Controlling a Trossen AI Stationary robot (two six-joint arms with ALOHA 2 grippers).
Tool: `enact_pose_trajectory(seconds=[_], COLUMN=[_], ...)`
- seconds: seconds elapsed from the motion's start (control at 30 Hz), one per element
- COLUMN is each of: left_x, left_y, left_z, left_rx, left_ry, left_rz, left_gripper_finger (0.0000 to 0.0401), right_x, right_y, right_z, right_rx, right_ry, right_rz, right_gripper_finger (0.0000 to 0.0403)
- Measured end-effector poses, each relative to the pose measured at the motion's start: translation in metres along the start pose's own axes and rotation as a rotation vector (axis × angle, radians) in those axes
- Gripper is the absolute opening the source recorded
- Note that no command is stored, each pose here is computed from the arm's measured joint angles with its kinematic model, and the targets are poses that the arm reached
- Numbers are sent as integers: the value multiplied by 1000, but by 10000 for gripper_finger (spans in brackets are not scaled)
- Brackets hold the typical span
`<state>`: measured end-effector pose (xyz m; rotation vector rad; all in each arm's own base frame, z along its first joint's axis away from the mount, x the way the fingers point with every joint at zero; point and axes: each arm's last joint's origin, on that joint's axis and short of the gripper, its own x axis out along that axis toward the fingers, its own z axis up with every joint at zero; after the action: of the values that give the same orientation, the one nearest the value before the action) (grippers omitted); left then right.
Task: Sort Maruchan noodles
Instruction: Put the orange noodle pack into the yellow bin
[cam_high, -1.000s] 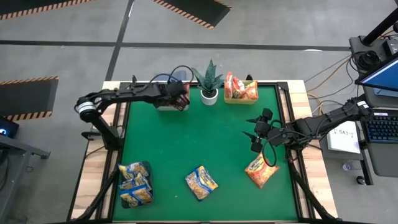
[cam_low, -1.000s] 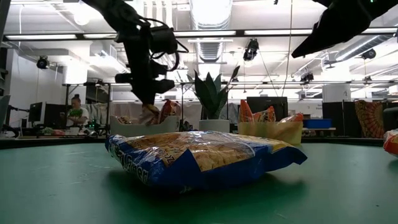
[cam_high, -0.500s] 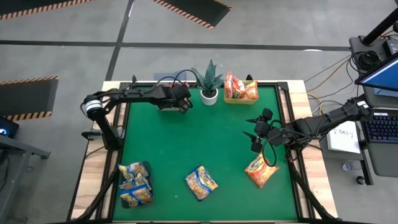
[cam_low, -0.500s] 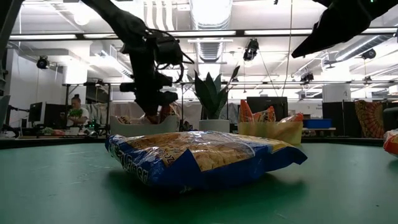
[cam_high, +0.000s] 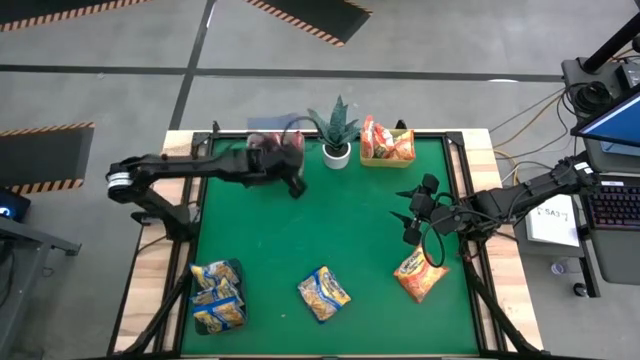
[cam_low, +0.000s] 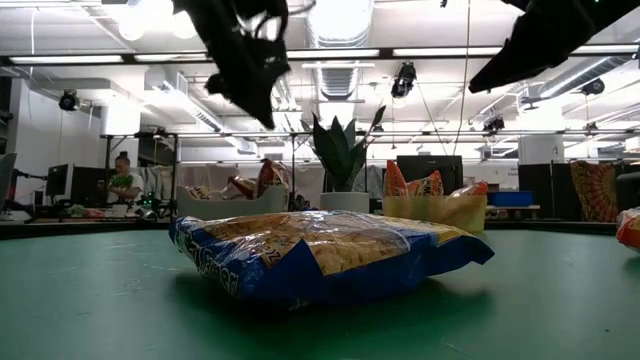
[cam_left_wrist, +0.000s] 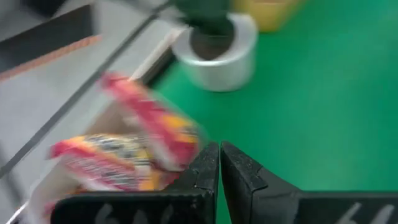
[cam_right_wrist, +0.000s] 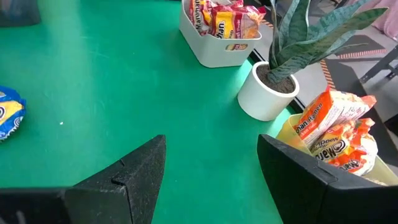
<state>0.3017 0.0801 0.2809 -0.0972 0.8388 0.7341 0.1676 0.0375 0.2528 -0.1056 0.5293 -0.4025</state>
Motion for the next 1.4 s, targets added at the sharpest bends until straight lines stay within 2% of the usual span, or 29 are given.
enact_pose_trajectory(seconds=[0.17,0.33,0.5,0.6,0.73,0.87,0.97,1.03,1.1,1.23,1.3,1.4], left_x=[-23,-38,-56,-69,-73,-72,-69,-69,-69,-69,-69,-69], left_y=[-40,-82,-122,-136,-141,-141,-141,-141,-141,-141,-141,-141], left_z=[-11,-27,-46,-53,-59,-61,-64,-64,-64,-64,-64,-64], left_rx=[158,363,600,679,718,710,715,713,712,710,710,709], left_ry=[-4,-29,-87,-144,-176,-188,-181,-183,-185,-189,-190,-190], left_rz=[-229,-332,-492,-542,-559,-561,-555,-552,-550,-551,-551,-551], left_gripper_finger=[0,0,0,0,0,0,0,0,0,0,0,0], right_x=[0,0,1,7,19,27,30,29,27,17,12,9], right_y=[0,0,2,8,25,49,64,72,78,82,83,85], right_z=[0,0,-2,-11,-21,-21,-24,-27,-30,-38,-41,-45], right_rx=[35,114,272,368,487,523,549,572,589,600,589,580], right_ry=[0,0,17,81,233,376,549,690,837,1130,1216,1258], right_rz=[0,0,22,77,228,437,545,580,570,454,382,322], right_gripper_finger=[242,235,209,181,130,69,27,14,13,12,12,12])
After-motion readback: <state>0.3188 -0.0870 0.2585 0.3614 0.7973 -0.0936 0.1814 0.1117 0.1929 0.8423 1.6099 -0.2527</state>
